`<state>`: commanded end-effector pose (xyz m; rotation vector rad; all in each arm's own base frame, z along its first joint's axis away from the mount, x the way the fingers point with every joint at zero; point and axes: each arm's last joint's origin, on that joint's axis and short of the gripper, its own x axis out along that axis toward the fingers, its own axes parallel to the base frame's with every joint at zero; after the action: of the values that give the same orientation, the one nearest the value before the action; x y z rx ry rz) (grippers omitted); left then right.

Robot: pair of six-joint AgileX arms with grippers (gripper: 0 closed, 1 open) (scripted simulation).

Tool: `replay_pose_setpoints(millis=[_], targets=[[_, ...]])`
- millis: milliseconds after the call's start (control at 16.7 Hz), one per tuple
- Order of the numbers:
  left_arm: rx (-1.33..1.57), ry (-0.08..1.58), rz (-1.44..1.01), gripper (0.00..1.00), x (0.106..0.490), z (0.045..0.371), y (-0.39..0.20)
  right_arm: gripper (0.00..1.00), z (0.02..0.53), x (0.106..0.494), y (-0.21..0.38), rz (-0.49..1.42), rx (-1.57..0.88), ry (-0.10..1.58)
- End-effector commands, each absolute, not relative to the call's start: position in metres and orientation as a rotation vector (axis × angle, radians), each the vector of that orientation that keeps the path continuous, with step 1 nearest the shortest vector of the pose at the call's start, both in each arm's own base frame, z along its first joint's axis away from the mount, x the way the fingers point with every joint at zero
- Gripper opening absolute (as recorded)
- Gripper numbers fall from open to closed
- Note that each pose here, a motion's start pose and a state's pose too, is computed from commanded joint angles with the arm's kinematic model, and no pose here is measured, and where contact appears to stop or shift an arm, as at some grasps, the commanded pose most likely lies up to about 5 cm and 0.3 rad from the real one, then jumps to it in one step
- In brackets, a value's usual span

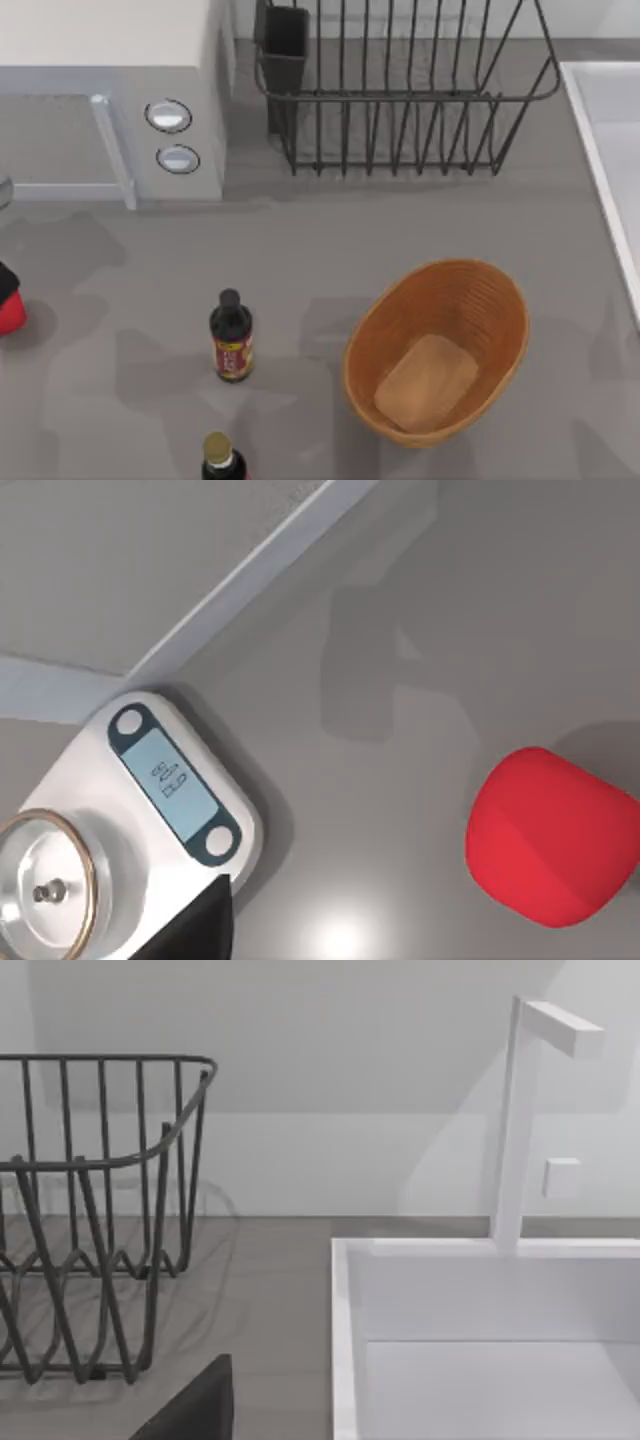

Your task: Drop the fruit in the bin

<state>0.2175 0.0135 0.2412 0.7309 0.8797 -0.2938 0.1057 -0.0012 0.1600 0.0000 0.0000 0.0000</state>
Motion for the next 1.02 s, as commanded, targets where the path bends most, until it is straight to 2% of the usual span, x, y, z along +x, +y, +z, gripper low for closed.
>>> replay_pose_setpoints(millis=[240,480,720,1020], targets=[[0.822,1.086,-0.466,1.00,0.273,0.236,0.027,1.00,0.160,0.106,-0.001,0.000,0.000,0.000],[0.840,1.294,-0.679,1.00,0.310,0.203,0.036,1.00,0.160,0.106,-0.001,0.000,0.000,0.000],[0.844,1.400,-0.844,1.00,0.324,0.178,0.039,1.00,0.160,0.106,-0.001,0.000,0.000,0.000],[0.849,1.404,-0.857,1.00,0.325,0.176,0.037,1.00,0.160,0.106,-0.001,0.000,0.000,0.000]])
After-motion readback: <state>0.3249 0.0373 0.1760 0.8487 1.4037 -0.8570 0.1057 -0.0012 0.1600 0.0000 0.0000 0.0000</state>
